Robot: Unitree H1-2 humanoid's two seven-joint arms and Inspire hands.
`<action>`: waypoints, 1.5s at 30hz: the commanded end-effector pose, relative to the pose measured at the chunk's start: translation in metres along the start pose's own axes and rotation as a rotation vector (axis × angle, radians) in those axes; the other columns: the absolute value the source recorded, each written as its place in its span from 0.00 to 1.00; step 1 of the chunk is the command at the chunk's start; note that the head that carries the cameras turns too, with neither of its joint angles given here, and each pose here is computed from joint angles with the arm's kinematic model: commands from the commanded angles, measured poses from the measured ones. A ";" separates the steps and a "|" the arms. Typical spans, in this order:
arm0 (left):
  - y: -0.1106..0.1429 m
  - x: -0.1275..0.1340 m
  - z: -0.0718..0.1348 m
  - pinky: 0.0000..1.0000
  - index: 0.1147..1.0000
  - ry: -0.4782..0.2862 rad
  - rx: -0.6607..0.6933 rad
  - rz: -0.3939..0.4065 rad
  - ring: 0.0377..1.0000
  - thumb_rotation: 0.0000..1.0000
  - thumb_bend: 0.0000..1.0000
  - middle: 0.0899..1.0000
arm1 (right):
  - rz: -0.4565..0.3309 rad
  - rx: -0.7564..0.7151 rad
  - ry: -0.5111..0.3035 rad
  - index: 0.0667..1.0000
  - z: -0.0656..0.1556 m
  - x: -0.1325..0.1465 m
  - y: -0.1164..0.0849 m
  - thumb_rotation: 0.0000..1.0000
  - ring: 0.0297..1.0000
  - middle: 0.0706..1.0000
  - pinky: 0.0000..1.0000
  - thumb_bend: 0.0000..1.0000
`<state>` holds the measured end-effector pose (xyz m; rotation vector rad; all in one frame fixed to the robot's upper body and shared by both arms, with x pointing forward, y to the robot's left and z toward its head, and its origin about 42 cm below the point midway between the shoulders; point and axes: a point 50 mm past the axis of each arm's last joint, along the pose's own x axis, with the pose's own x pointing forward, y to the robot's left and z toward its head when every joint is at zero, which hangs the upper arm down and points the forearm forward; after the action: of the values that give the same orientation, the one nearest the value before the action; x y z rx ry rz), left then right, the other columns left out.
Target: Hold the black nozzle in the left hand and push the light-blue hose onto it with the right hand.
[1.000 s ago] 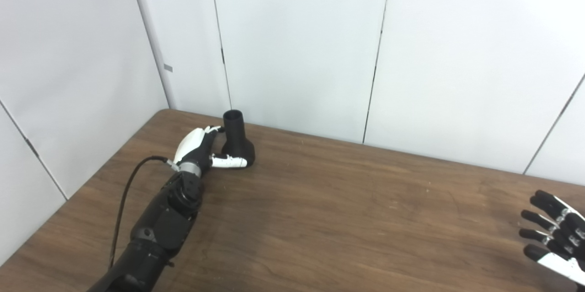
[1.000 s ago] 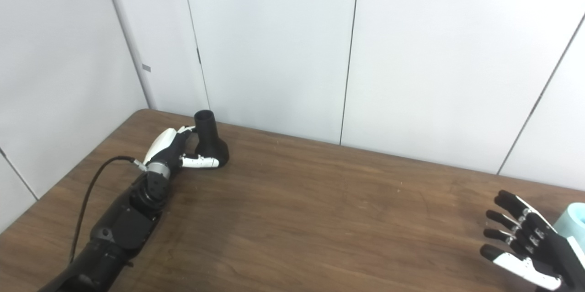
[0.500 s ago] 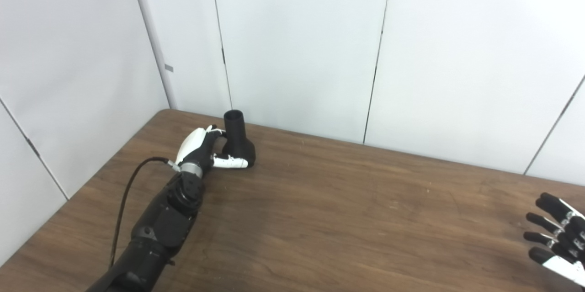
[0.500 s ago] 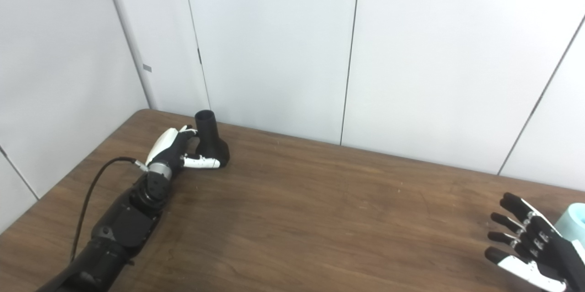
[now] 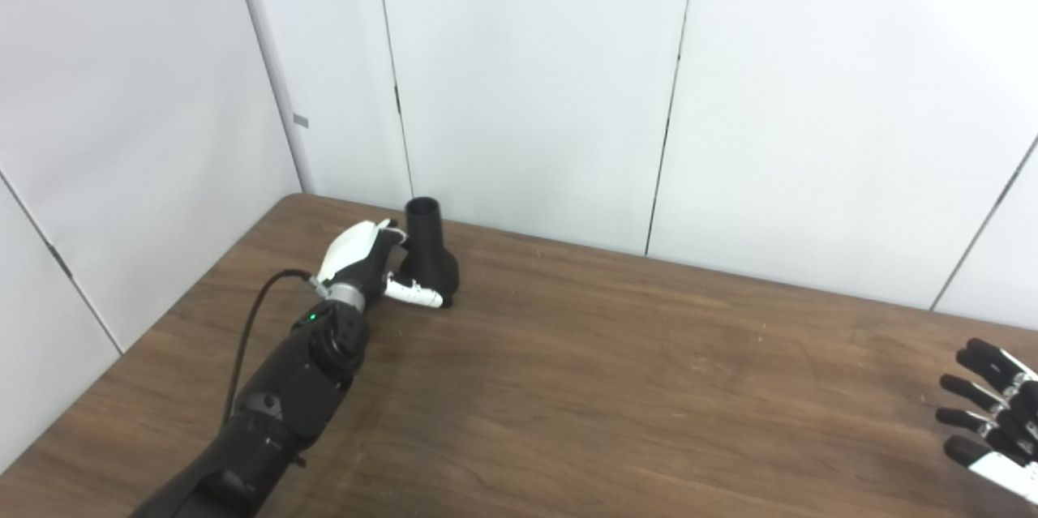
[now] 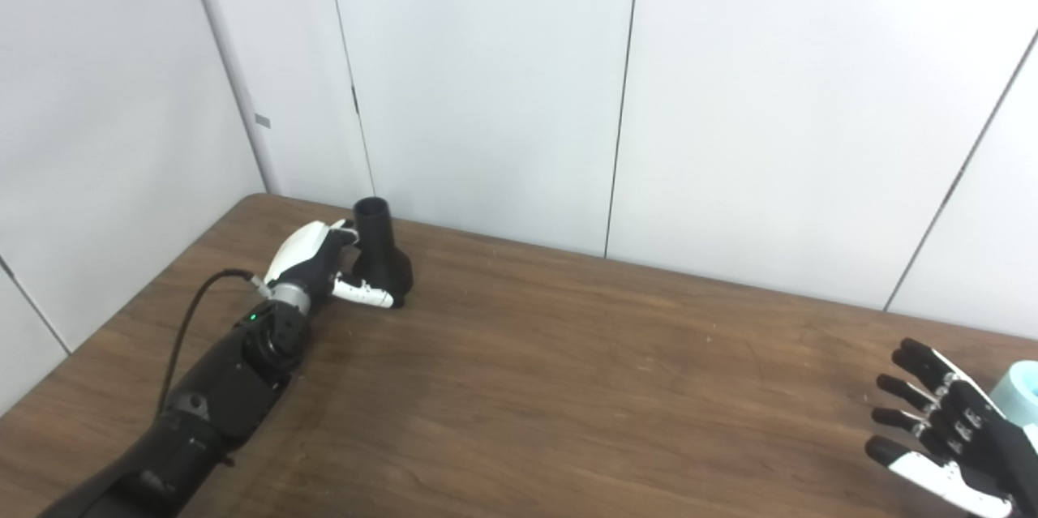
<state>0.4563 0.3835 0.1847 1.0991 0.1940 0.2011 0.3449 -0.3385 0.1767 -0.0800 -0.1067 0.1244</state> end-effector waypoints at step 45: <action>-0.085 -0.037 0.009 1.00 0.42 -0.016 -0.373 -0.375 1.00 0.06 0.52 0.95 | -0.021 -0.043 -0.078 0.88 0.032 0.009 -0.012 0.22 0.84 0.90 0.71 0.77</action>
<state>0.4459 0.3646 0.1629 0.7721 0.1964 0.0906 0.3434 -0.3428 0.1804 -0.0932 -0.0892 0.0985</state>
